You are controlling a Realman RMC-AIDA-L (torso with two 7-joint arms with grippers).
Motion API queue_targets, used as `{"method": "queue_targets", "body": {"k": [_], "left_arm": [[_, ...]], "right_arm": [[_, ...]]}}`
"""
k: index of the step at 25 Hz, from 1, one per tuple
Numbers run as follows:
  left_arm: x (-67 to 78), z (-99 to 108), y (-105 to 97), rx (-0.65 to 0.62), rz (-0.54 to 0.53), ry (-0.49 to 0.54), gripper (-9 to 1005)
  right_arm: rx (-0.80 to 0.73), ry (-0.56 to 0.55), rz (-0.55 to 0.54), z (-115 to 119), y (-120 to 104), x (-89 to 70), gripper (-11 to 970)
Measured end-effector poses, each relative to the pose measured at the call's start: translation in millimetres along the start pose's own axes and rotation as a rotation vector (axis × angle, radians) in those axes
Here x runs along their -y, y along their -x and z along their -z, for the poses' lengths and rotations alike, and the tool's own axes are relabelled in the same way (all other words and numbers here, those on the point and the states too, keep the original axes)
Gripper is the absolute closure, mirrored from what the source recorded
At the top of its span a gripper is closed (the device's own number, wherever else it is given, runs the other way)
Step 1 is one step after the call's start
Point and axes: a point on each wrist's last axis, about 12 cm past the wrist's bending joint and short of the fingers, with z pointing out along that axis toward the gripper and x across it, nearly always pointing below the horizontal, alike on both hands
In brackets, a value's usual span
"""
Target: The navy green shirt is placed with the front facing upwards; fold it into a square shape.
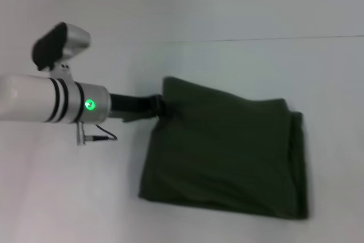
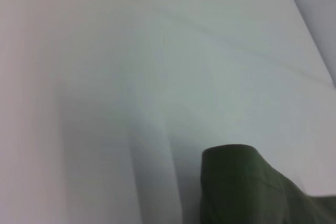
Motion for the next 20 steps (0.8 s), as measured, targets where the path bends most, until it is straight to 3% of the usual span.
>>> {"method": "queue_targets", "body": {"k": [9, 16, 20], "left_arm": [[-26.5, 20.7, 17.5, 0.132, 0.049, 0.083, 946], [-54.8, 43.6, 0.3, 0.151, 0.151, 0.074, 947], [-60.2, 49.6, -8.0, 0.160, 0.166, 0.052, 947]], "right_arm": [[0.001, 0.029, 0.010, -13.5, 4.3, -2.2, 38], [0.003, 0.041, 0.014, -18.2, 6.5, -3.1, 39], [0.002, 0.046, 0.015, -21.0, 6.7, -3.6, 39]]}}
